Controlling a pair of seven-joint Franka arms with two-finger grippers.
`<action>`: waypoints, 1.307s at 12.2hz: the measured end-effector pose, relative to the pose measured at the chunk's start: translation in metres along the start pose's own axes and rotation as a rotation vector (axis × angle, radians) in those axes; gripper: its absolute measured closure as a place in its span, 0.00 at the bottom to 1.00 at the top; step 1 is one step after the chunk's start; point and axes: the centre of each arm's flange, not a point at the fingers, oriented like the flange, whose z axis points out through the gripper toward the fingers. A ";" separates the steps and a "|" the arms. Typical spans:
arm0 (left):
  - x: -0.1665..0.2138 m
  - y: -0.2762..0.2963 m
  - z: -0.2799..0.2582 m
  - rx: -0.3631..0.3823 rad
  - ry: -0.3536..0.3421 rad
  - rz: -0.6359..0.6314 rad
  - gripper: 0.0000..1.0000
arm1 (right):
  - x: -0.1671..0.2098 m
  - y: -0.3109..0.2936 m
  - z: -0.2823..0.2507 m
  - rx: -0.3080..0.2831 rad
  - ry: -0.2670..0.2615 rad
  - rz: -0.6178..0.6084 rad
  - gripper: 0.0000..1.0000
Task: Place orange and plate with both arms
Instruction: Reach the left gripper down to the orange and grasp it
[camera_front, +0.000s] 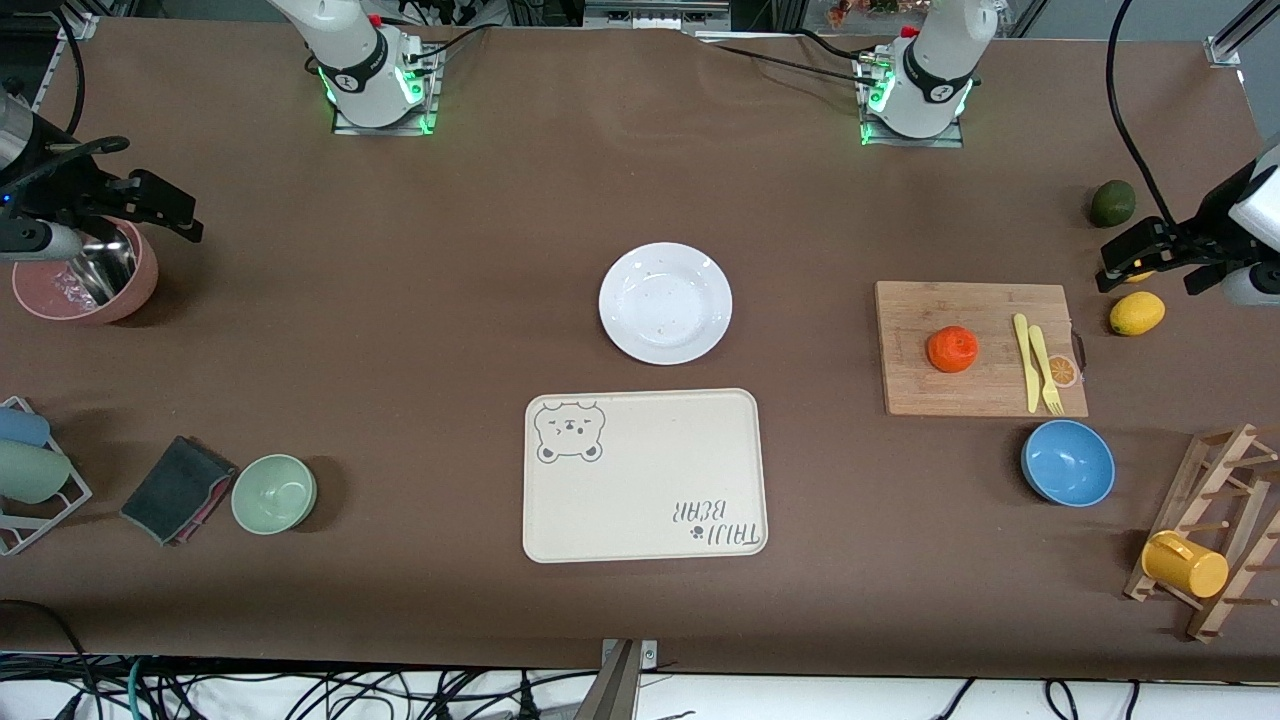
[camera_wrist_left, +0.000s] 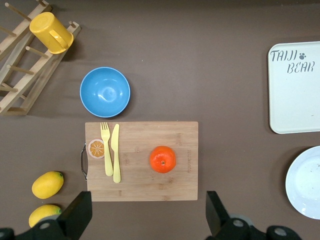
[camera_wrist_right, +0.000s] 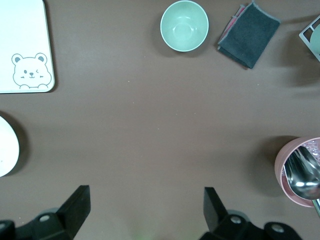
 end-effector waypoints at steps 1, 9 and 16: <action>0.000 0.001 0.000 0.000 0.002 0.001 0.00 | 0.000 0.000 0.000 0.000 0.000 0.000 0.00; 0.020 0.008 0.049 -0.006 -0.067 0.016 0.00 | 0.000 0.000 0.000 0.000 -0.001 0.000 0.00; 0.048 0.029 0.222 -0.017 -0.163 0.048 0.00 | 0.000 0.000 0.001 0.000 0.000 0.000 0.00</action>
